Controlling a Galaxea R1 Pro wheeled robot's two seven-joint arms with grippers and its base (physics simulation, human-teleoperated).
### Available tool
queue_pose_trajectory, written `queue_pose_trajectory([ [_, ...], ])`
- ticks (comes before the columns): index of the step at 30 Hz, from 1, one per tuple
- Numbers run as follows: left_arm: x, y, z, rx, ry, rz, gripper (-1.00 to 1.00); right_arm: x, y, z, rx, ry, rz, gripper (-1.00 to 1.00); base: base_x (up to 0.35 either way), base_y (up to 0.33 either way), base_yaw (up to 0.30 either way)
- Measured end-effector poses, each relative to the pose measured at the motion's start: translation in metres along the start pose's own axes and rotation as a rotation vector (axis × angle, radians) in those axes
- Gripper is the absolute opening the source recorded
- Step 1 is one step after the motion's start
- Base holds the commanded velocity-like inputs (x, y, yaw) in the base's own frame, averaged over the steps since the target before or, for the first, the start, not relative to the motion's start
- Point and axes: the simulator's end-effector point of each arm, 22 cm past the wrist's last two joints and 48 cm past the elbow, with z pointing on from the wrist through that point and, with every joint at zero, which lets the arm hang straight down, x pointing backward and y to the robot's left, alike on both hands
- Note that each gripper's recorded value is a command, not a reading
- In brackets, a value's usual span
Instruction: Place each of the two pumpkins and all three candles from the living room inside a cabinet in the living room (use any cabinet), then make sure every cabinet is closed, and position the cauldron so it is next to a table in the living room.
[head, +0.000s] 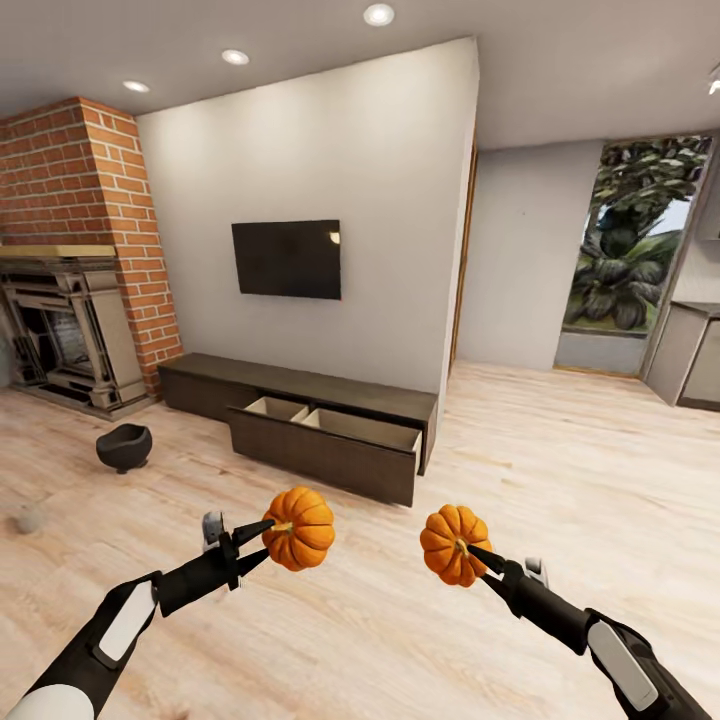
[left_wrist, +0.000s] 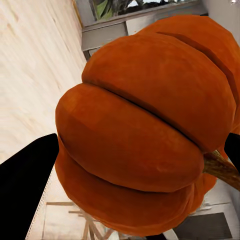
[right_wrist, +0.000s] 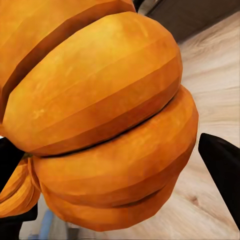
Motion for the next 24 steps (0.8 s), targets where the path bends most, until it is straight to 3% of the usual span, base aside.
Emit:
queue_pose_trajectory([
  [10, -0.0001, -0.0001, 0.0002, 0.0, 0.001, 0.001, -1.0, 0.0004, 0.0004, 0.0005, -0.001, 0.001, 0.0, -1.0, 0.343, -0.033, 0.206],
  [18, 0.0, 0.0001, 0.0, 0.0, 0.0, 0.0, -1.0, -0.0005, 0.0011, 0.0001, -0.005, -0.003, 0.003, -1.0, 0.343, -0.117, -0.007],
  [24, -0.0004, 0.0008, 0.0, -0.001, 0.0, -0.001, -1.0, -0.0003, 0.0001, 0.0003, -0.003, -0.002, 0.005, -1.0, 0.343, -0.045, -0.213],
])
